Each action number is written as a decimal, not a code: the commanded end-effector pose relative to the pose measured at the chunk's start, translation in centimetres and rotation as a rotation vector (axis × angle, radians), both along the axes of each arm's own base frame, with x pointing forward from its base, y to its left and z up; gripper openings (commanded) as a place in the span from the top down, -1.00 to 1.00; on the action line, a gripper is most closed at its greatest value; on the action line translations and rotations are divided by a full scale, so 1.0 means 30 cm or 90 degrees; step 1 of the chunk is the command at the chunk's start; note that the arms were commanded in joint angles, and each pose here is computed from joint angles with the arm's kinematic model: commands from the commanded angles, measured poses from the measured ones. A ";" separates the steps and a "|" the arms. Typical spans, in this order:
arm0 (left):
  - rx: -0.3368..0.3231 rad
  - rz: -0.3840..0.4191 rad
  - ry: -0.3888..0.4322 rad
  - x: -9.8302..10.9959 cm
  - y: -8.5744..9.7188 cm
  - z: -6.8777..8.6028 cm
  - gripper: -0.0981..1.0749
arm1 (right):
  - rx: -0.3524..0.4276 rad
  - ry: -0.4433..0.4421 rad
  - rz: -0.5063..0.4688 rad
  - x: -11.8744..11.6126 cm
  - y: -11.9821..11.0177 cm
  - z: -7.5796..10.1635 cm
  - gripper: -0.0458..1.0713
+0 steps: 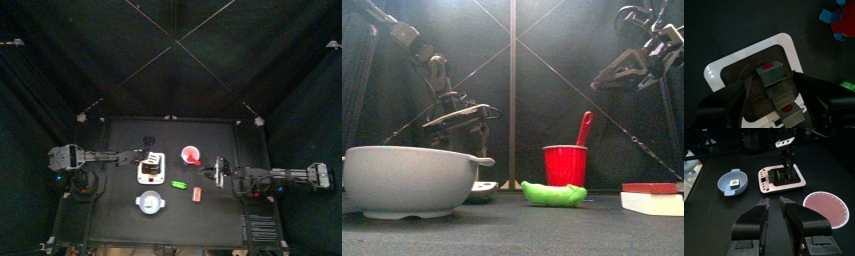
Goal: Grab sushi piece
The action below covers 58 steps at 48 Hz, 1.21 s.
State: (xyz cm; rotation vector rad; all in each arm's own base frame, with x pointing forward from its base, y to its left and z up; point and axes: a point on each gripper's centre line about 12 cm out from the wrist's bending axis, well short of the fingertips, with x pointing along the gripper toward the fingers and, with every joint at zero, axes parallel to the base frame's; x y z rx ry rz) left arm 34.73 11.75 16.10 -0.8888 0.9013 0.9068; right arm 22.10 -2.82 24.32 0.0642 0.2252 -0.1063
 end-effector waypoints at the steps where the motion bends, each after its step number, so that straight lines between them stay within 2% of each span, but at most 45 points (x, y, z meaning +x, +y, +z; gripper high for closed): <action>1: 0.002 0.006 -0.021 0.016 0.013 0.030 -0.84 | -0.002 -0.008 0.000 0.005 -0.001 0.013 -0.27; 11: -0.019 0.015 -0.023 0.021 -0.001 0.016 -0.84 | -0.002 -0.007 0.000 0.006 -0.001 0.011 -0.27; 17: -0.020 0.017 -0.032 0.023 0.004 0.016 -0.83 | -0.002 -0.007 0.000 0.006 -0.001 0.012 -0.27; 58: -0.028 0.031 -0.002 -0.005 0.021 -0.038 -0.81 | -0.001 -0.009 0.000 0.005 -0.001 0.013 -0.27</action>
